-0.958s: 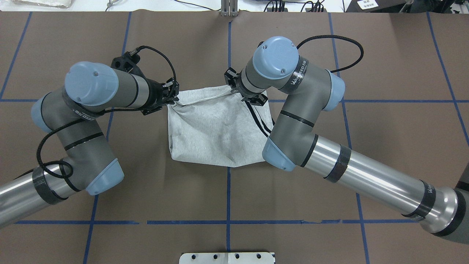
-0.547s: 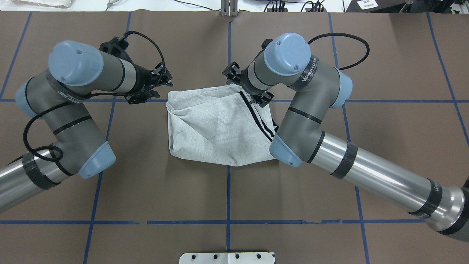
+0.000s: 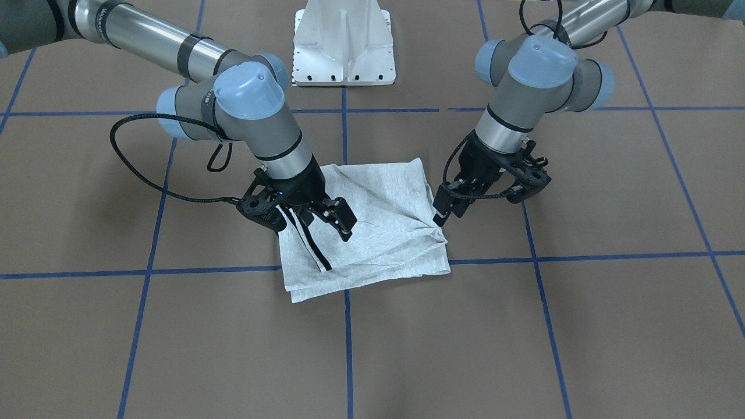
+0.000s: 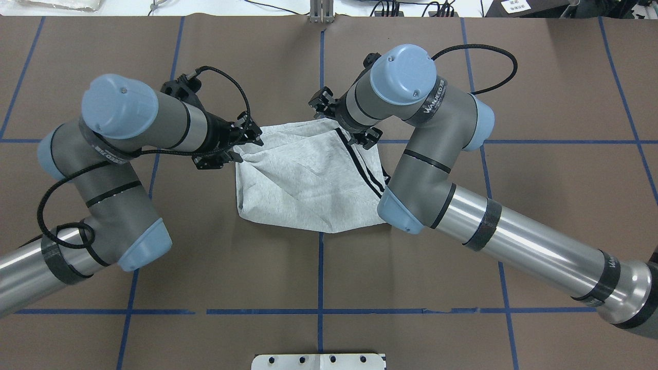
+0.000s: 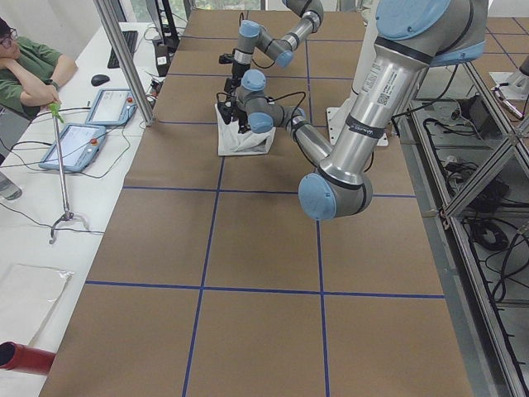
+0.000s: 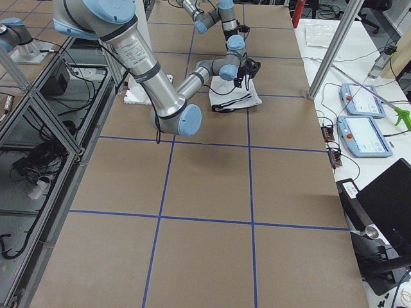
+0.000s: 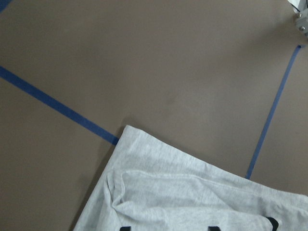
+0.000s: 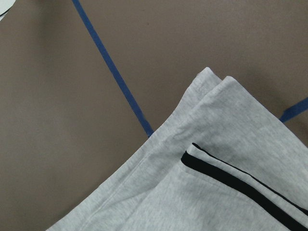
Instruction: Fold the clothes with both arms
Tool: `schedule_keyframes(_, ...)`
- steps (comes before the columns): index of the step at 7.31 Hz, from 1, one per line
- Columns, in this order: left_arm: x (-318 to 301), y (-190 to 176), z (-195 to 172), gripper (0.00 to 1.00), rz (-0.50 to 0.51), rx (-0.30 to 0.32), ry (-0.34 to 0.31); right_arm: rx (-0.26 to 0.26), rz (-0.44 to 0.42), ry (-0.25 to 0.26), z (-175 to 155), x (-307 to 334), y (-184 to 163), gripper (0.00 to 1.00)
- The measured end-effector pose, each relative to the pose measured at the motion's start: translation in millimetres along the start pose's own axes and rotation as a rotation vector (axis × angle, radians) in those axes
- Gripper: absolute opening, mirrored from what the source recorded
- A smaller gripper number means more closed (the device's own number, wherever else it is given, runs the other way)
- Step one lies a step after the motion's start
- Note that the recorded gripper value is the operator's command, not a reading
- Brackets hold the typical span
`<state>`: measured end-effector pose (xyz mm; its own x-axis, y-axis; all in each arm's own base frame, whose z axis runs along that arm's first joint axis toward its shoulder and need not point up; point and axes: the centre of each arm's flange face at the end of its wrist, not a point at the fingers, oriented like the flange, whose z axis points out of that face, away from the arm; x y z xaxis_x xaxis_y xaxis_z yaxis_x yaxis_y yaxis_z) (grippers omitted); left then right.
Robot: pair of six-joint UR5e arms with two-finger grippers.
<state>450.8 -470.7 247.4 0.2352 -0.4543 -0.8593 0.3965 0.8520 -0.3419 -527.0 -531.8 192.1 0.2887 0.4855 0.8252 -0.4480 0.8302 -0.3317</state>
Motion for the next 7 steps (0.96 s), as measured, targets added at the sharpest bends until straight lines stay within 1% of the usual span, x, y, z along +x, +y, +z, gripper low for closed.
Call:
schedule_keyframes(2, -6.7, 40.9, 17.7, 0.60, 0.012, -0.066, 0.010, -0.002, -0.012, -0.001, -0.9, -0.7, 0.0, 1.00)
schedule_keyframes(3, -15.0, 50.2, 29.3, 0.59, 0.016, -0.082, -0.005, -0.009, -0.013, 0.000, -2.7, -0.9, -2.7, 1.00)
schedule_keyframes(5, -30.1, 50.5, 46.8, 0.58, 0.017, -0.083, -0.041, -0.034, -0.009, 0.006, -10.4, -0.7, -15.1, 1.00)
schedule_keyframes(7, -42.6, 48.3, 54.0, 0.57, 0.013, -0.077, -0.068, -0.040, -0.011, 0.010, -13.6, 0.9, -22.9, 1.00)
